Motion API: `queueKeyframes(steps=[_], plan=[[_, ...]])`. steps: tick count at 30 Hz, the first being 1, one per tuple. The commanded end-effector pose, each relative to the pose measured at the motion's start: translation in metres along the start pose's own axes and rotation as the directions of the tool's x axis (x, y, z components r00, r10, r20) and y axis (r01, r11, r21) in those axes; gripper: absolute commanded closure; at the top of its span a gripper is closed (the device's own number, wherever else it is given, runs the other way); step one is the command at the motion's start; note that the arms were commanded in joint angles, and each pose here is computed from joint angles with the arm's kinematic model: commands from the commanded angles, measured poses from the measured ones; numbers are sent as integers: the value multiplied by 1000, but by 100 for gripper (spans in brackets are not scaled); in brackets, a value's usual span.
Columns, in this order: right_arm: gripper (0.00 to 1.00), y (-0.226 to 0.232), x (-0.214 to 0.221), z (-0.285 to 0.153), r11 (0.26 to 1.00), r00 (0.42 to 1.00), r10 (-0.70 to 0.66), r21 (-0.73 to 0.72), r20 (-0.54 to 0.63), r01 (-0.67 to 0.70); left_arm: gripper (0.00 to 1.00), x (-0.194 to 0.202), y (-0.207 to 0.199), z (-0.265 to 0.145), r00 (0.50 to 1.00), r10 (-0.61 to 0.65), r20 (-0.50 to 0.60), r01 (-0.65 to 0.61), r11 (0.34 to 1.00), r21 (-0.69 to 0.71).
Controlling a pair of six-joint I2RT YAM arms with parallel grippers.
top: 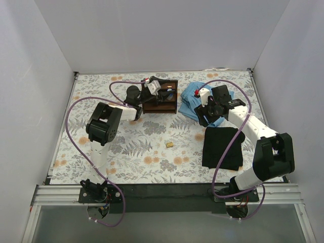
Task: Sort the stationery into containers
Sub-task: Place the stationery in the storage box, then pick up the stationery from the center of the board.
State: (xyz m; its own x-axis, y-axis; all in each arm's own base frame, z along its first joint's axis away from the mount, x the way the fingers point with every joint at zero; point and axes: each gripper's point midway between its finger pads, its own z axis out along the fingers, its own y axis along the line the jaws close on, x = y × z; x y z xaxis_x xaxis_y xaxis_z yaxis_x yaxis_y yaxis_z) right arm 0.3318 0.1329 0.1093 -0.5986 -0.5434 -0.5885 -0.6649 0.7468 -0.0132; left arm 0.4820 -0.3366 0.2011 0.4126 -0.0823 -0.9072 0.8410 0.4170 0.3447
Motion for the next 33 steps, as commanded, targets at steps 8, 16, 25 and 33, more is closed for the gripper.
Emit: queueKeyframes(steps=[8, 16, 25, 33], plan=[[29, -1, -43, -18, 1000, 993, -6, -21, 114, 8, 36, -197, 47, -10, 995, 88, 43, -80, 986, -146], [35, 34, -47, -15, 935, 950, -275, -191, 145, 300, 28, -191, 87, -162, 877, -350, -328, 90, 792, -604], [38, 73, -52, -10, 882, 917, -336, -269, 216, 387, 41, -93, 86, -268, 685, -540, -489, 21, 686, -728], [44, 153, -14, -3, 736, 826, -480, -376, 296, 563, 63, -18, 75, -301, 515, -704, -489, 97, 615, -783]])
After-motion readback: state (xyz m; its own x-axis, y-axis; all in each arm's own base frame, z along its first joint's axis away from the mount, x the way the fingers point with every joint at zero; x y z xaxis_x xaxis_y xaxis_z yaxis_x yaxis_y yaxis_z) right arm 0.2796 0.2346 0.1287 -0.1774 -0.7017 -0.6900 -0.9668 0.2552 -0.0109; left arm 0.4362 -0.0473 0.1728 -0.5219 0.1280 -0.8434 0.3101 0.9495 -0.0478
